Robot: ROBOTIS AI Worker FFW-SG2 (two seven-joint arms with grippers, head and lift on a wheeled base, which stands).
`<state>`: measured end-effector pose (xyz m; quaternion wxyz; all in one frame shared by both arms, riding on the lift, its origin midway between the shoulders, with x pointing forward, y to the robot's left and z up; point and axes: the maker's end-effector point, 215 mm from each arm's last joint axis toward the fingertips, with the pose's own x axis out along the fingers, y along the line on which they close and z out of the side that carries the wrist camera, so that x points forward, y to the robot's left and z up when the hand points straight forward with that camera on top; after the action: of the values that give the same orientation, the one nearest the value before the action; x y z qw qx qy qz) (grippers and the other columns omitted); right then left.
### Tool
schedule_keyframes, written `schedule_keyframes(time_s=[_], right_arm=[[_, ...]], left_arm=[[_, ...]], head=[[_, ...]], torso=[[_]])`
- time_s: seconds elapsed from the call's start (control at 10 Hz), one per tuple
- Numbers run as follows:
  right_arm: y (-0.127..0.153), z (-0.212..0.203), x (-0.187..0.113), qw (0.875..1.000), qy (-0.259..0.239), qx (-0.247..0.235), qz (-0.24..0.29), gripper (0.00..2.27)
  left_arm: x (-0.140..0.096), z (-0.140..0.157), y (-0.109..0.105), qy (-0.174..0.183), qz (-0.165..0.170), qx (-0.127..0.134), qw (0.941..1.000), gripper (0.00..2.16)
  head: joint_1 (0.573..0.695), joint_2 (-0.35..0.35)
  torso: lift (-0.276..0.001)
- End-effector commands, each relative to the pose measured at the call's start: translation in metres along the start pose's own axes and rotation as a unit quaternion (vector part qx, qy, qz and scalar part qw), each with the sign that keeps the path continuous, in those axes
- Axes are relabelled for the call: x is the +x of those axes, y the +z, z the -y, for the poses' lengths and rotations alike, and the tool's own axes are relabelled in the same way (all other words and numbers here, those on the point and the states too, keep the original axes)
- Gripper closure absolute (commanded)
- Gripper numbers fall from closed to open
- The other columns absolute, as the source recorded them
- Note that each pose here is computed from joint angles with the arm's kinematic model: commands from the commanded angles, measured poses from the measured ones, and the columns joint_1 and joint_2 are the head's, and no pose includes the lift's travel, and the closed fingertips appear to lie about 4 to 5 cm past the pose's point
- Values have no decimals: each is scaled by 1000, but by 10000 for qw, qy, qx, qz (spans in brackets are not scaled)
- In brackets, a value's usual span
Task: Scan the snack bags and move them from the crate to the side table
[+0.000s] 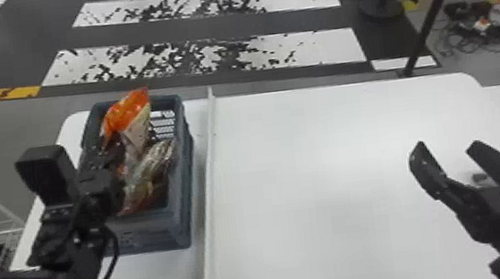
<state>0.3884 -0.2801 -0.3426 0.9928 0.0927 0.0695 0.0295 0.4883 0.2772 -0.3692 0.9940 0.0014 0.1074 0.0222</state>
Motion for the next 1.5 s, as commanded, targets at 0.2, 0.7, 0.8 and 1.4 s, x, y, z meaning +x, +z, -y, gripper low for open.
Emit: schedule_keyframes(time_s=[0.2,0.7,0.8,1.4], right_arm=[[10,7,-3,9999,-68,66,97,110],[40,25,-5,9980,-337,29,537,107],[41,27,-6,9978,-360,27,556,103],[54,32,-10,9957,-487,47,789,103]], left_arm=[[-32,10,62,120,643,144,9978,2101],[-93,52,156,-331,1477,3,9885,2101],[-98,64,158,-464,1483,-21,9878,2105],[-113,133,139,-1478,980,-477,9830,2101]], head=[[695,-9],[695,-89],[695,-114],[695,-212]], torso=[[-87],[-87],[-87],[-87]])
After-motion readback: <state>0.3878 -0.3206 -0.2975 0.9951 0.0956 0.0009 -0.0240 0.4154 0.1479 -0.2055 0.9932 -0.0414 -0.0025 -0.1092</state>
